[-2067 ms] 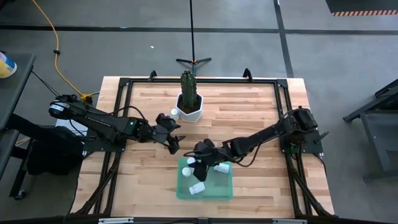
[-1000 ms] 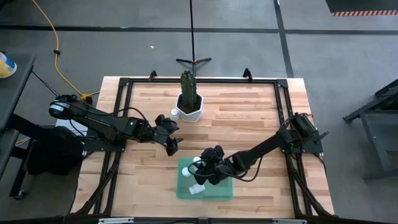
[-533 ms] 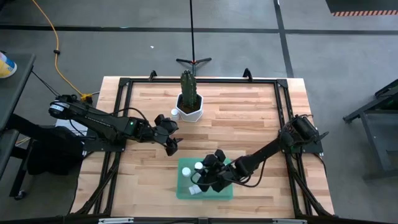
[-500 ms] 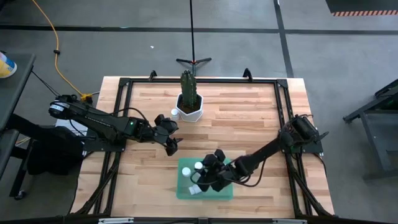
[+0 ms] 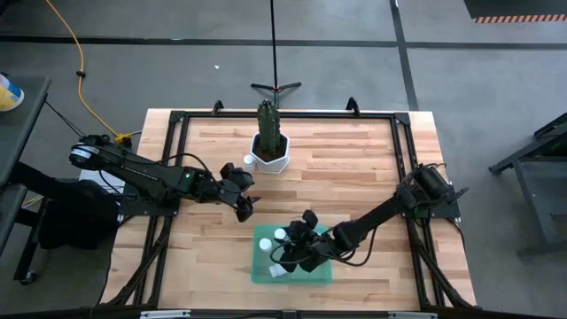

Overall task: Pick and place pill bottles into a basket
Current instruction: Put the white pill bottle into the green bin

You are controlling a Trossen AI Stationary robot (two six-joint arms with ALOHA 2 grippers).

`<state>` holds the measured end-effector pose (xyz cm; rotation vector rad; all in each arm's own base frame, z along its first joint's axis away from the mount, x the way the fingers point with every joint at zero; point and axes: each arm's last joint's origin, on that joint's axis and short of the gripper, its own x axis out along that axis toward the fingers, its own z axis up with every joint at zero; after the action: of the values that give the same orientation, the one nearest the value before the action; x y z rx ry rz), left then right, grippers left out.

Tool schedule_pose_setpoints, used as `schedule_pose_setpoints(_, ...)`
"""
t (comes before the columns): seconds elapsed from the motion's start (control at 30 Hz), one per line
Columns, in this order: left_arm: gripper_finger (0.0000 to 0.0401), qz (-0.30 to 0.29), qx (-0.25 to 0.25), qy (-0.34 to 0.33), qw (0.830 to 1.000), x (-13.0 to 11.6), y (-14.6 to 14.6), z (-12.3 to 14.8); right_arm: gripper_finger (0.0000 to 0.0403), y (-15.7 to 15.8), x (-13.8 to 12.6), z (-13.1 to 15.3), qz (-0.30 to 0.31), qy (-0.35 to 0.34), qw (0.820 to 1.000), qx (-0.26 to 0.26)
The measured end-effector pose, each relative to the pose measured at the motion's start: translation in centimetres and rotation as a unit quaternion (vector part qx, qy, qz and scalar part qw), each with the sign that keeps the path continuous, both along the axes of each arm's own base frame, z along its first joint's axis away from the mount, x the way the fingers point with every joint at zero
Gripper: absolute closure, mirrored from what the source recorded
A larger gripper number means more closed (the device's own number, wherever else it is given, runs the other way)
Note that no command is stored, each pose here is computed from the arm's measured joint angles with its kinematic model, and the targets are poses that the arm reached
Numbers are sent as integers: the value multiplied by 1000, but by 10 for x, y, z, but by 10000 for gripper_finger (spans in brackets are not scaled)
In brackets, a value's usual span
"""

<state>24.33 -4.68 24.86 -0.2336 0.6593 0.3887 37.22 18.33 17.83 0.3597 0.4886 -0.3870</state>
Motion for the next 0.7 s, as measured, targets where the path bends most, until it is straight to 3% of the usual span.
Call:
schedule_pose_setpoints(0.23, 103, 0, 0, -1, 1000, 0, 0, 0, 257, 6, 7, -24, 18, 24, 1000, 9)
schedule_pose_setpoints(0.7, 103, 4, -5, -3, 1000, 0, 0, 0, 257, 1, 20, -26, 29, 37, 999, -6)
